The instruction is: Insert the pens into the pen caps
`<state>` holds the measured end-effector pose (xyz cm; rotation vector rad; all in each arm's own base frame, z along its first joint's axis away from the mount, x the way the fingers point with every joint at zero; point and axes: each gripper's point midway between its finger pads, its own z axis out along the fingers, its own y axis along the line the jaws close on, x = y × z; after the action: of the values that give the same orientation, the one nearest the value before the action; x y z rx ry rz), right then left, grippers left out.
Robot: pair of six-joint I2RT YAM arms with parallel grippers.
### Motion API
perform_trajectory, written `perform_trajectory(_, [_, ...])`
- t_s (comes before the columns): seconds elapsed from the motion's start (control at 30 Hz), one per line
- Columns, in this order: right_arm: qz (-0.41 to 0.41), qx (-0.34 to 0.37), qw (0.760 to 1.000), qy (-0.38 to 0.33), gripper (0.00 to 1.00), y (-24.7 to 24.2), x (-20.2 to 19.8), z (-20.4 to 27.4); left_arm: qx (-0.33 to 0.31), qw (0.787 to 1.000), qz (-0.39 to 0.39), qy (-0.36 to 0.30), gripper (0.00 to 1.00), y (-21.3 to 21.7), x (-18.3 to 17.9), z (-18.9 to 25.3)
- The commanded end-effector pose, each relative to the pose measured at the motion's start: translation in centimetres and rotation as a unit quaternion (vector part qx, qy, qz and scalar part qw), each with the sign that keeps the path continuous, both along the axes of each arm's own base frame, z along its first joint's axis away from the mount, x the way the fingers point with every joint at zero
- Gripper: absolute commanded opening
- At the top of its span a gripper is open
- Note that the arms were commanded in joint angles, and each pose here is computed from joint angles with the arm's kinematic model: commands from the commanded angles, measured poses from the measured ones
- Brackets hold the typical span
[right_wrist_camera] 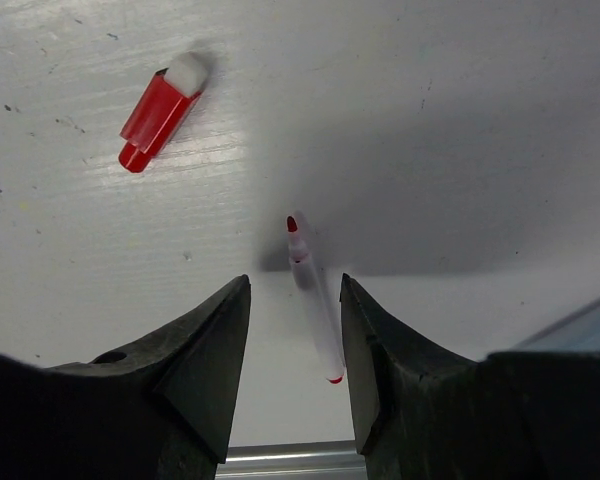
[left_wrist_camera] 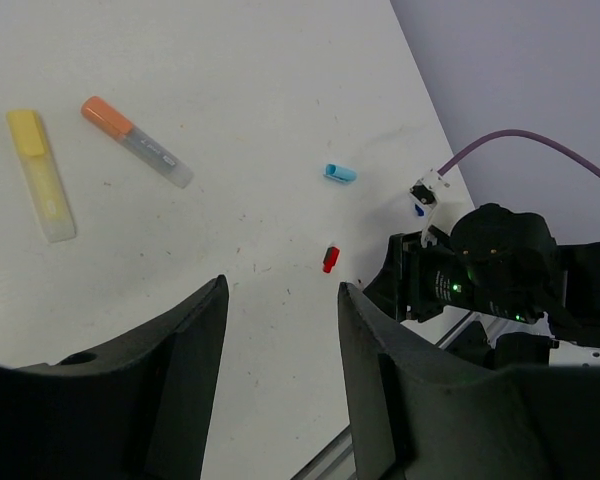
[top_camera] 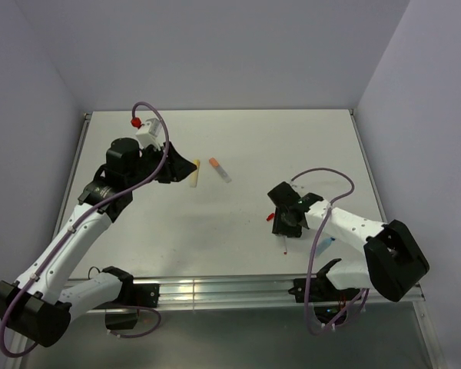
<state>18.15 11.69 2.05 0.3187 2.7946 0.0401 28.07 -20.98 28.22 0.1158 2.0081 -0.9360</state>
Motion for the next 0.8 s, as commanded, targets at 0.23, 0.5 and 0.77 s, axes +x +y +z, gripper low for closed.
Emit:
perform_trajectory(0.23, [-0.013, 0.001, 0.999, 0.032, 0.43, 0.2, -0.3, -1.7, -0.005, 0.999, -0.007, -0.049, 0.53, 0.3, -0.4, 2.0])
perform_trajectory(0.5, [-0.013, -0.001, 0.999, 0.046, 0.16, 0.2, -0.7, -2.2, -0.008, 0.999, -0.007, -0.053, 0.52, 0.3, -0.6, 2.1])
perform_trajectory(0.77, [-0.012, 0.01, 0.999, 0.028, 0.0, 0.4, -0.3, -1.1, -0.02, 0.998, -0.032, -0.046, 0.5, -0.6, -0.6, 1.5])
